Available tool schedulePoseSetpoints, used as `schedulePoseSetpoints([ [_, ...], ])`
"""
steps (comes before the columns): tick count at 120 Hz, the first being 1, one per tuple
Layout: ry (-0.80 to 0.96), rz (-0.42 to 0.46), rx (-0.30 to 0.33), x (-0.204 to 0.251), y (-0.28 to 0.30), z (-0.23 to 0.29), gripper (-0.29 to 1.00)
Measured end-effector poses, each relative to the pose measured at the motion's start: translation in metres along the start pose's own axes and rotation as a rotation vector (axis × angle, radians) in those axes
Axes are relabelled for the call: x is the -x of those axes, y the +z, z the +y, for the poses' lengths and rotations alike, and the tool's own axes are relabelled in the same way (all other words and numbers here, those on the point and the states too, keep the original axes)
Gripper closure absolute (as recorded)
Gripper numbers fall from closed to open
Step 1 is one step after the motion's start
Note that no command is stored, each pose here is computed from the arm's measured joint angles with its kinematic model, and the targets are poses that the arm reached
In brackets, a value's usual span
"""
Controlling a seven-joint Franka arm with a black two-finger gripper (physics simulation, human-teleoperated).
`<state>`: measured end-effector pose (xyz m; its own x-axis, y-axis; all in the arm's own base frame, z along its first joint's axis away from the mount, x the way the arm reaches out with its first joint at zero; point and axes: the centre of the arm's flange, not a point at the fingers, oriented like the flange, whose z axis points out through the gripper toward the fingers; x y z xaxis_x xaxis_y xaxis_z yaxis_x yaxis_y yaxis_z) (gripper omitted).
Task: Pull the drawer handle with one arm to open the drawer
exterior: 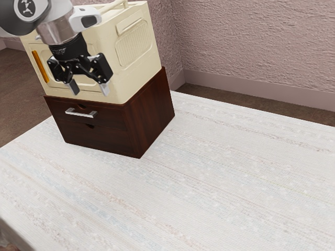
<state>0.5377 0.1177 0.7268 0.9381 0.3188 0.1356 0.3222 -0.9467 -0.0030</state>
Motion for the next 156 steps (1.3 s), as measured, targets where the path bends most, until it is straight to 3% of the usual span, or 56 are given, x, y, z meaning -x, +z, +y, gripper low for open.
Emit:
schedulePoseSetpoints([
  [34,0.012,0.004,0.004,0.002,-0.003,0.01,0.03],
  [50,0.029,0.155,0.06,0.05,-0.089,0.0,0.03],
  [60,0.016,0.181,0.063,0.058,-0.103,-0.006,0.03],
  [78,-0.051,0.139,0.065,0.051,-0.084,0.009,0.03],
  [127,-0.55,0.083,0.092,0.045,-0.066,0.016,0.03],
  [156,-0.816,-0.032,0.085,0.064,0.02,-0.035,0.03],
])
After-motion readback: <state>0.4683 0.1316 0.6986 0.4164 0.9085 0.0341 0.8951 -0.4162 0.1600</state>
